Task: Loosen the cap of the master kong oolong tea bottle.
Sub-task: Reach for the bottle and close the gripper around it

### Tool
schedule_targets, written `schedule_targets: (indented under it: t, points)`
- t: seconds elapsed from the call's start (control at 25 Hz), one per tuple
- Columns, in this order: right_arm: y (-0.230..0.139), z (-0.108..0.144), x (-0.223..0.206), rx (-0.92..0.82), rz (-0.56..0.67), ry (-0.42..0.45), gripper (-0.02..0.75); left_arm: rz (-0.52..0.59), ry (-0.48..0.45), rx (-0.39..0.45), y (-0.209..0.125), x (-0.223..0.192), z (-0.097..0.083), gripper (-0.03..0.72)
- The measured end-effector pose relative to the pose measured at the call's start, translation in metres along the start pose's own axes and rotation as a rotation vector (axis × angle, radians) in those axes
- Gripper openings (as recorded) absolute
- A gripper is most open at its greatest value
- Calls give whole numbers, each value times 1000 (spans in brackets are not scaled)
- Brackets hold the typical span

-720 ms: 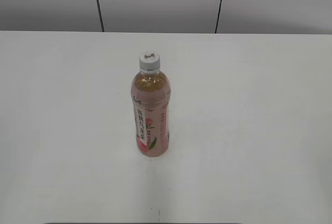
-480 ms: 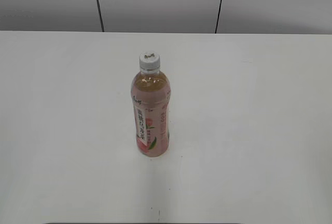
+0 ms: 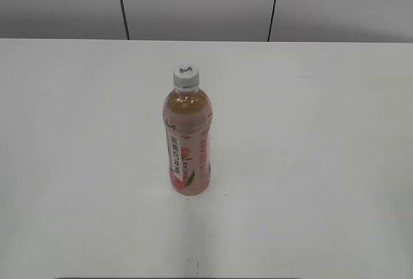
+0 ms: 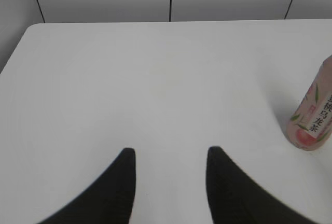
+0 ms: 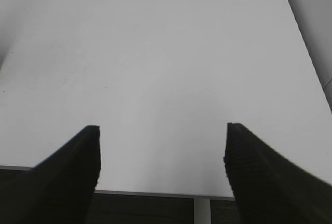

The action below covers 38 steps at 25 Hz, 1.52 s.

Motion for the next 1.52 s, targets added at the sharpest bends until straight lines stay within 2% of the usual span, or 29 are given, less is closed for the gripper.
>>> schedule_targets:
  t: [0.92,1.0,1.16,1.24,1.32,1.52]
  points:
    - [0,0,0,0,0,0,564,-4,-6,4,2,0,-1,279]
    - [0,0,0,0,0,0,564,-28,-10,5,11,-2,-2,279]
    - [0,0,0,0,0,0,564,-211,-54,30,55,-5,-11,279]
    - [0,0,0,0,0,0,564,-266,-68,43,71,-8,-14,279]
    - [0,0,0,0,0,0,564,-288,-70,49,82,-17,-14,279]
    - [0,0,0,0,0,0,564,-261,-68,75,84,-56,-14,279]
Point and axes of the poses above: a point on each arm's last joint axis where the gripper is mounted, x pointing back along that axis away from the gripper, z along the wrist's bending axis when the last joint is at zero, y = z × x, the point moved 10 cm from there along -x, pointing out along that axis toward the gripper, and after that the axes turned 5 degrees about x, right-handed, at the moved point
